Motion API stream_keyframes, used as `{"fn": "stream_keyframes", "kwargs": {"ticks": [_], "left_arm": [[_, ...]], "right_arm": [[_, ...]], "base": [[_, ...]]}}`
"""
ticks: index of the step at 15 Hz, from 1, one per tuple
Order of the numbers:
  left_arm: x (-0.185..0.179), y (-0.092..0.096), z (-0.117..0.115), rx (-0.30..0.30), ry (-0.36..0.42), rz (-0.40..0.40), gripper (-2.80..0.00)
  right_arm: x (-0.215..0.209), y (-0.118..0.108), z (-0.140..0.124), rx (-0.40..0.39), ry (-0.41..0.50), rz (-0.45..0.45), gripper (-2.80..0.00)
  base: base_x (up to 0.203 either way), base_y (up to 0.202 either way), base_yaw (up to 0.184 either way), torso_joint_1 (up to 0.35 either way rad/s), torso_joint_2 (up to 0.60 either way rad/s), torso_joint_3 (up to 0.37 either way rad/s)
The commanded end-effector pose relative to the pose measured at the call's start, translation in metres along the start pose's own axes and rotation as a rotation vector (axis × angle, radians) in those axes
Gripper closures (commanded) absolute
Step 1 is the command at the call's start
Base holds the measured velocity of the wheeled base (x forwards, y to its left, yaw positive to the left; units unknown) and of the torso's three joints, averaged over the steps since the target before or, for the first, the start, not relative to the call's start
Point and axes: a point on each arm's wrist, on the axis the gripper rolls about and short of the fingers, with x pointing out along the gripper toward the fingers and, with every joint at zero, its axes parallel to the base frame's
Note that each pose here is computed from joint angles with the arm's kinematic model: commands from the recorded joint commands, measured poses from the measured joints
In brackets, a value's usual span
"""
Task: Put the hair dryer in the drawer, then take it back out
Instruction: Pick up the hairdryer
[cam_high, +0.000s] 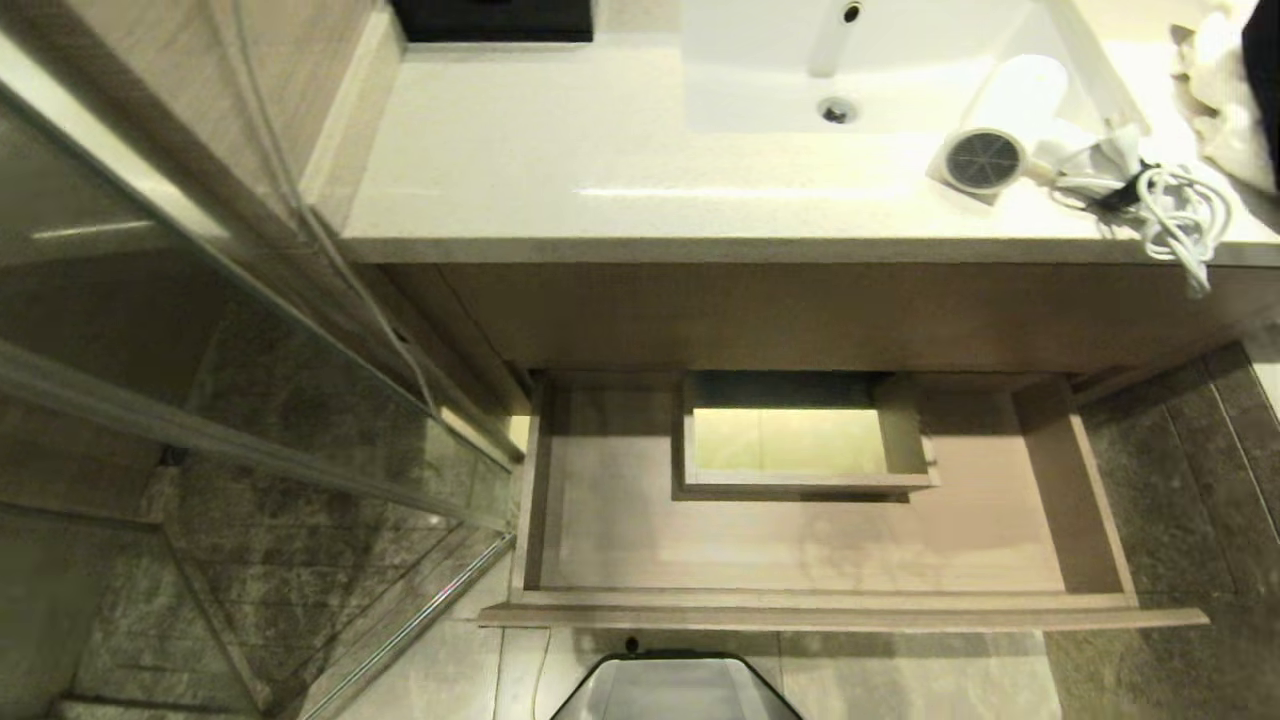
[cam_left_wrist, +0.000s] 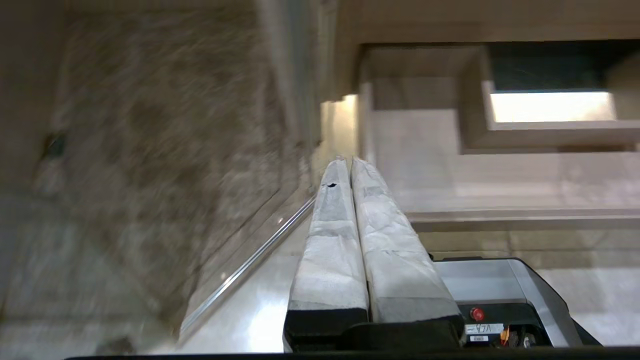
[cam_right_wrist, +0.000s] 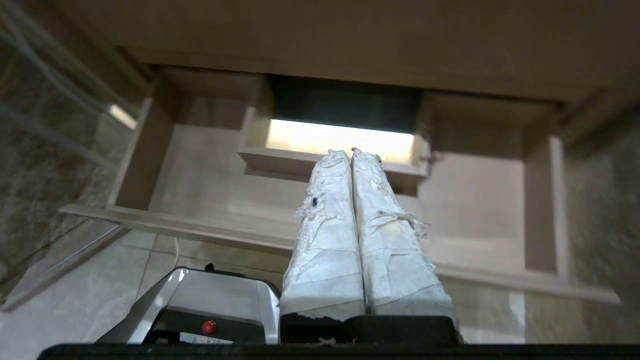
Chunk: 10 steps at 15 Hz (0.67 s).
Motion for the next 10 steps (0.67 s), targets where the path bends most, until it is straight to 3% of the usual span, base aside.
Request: {"fn": "stream_keyframes", "kwargs": {"ticks": [1, 7, 10], "left_arm": [[0.0000, 0.0000, 0.0000, 0.000, -0.001, 0.000, 0.00], [0.0000, 0.0000, -0.0002, 0.000, 0.000, 0.000, 0.00], [0.0001, 0.0000, -0.0004, 0.000, 0.001, 0.000, 0.00]], "right_arm": [[-0.0010, 0.0006, -0.0118, 0.000, 0.000, 0.001, 0.00], [-0.0010, 0.0007, -0.0119, -0.012, 0.001, 0.006, 0.00], [-0.0010, 0.0006, -0.0119, -0.012, 0.001, 0.001, 0.00]], "base": [[-0.002, 0.008, -0.170, 0.005, 0.01, 0.000], [0.000, 0.007, -0.159, 0.005, 0.00, 0.004], [-0.001, 0.002, -0.027, 0.000, 0.00, 0.001]]}}
